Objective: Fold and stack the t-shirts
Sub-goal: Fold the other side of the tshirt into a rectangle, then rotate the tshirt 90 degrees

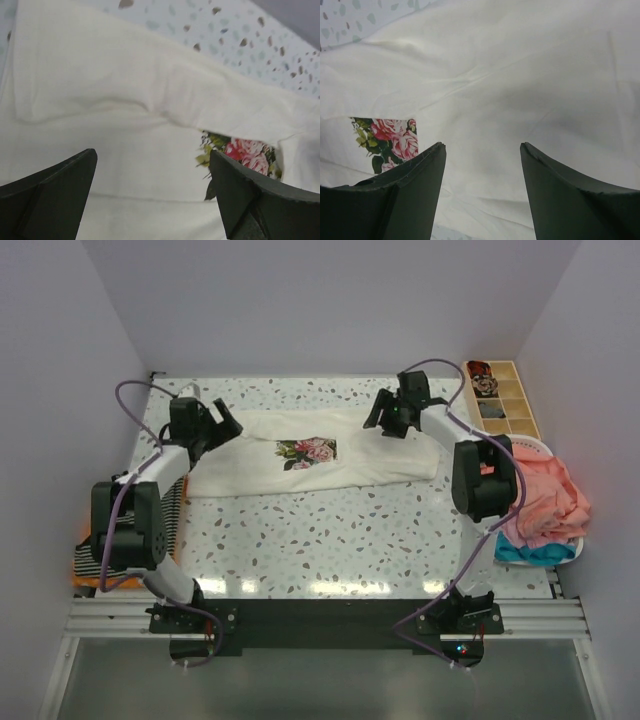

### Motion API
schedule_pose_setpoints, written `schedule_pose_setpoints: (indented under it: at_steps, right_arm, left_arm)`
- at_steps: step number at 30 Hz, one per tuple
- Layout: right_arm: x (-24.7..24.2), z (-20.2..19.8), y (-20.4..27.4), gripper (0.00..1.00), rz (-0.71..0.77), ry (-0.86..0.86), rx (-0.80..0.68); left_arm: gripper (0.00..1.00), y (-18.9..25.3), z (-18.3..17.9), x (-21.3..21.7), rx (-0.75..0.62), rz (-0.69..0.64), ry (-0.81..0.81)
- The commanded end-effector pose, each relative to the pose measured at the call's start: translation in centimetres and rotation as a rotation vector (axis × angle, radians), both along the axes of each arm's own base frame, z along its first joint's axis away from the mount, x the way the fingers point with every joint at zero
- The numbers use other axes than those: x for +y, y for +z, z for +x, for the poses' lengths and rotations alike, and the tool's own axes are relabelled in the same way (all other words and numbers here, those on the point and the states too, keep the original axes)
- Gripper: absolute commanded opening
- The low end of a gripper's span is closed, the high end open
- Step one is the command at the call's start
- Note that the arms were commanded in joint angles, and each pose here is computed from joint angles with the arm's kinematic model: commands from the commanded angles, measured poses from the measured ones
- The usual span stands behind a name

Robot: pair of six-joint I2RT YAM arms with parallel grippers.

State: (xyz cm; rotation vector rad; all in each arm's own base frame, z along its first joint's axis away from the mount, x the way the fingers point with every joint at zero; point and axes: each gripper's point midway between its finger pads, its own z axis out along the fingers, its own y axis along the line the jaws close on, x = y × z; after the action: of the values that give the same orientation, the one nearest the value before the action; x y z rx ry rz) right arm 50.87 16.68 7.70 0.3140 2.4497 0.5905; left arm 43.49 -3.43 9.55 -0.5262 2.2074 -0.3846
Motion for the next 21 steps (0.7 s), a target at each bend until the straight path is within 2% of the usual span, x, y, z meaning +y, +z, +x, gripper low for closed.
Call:
schedule_pose_setpoints:
  at_steps: [1, 2, 5, 7, 10, 15, 17, 18, 21]
  right_arm:
    - [-2.2, -1.2, -0.6, 0.65, -0.115, -0.036, 0.058]
    - [-2.2, -1.5, -0.7, 0.66, -0.115, -0.037, 0.055]
    - [-2.2, -3.2, -1.3, 0.66, -0.094, -0.024, 0.053]
    - [-2.4, -4.5, -1.7, 0.66, -0.098, -0.016, 0.073]
    - [-2.5, -5.9, -1.9, 0.66, -0.102, -0.009, 0.095]
    - [-4.6, -8.0, -3.2, 0.66, -0.187, -0.074, 0.159]
    - [-5.9, -8.5, -4.6, 0.72, -0.251, -0.116, 0.210]
    - [-6.2, -8.0, -4.4, 0.72, -0.265, -0.128, 0.210]
    - [-7.0, -6.7, -5.7, 0.74, -0.304, -0.153, 0.243]
  left_arm:
    - [1.00, 6.6, 8.3, -1.7, -0.283, 0.001, -0.140]
    - [1.00, 4.3, 9.3, -2.1, -0.248, -0.006, -0.163]
    - [1.00, 2.1, 12.1, -3.9, -0.222, -0.055, -0.281]
    - [1.00, -0.1, 12.8, -5.7, -0.196, -0.060, -0.335]
    - [1.00, -3.5, 12.5, -5.9, -0.107, -0.043, -0.340]
    - [1.00, -7.7, 9.0, -5.0, 0.043, -0.051, -0.260]
    - [1.00, -9.4, 7.2, -4.5, 0.120, -0.050, -0.226]
    - [1.00, -10.9, 5.1, -4.5, 0.192, -0.055, -0.220]
    - [1.00, -12.0, 1.8, -5.1, 0.263, -0.061, -0.210]
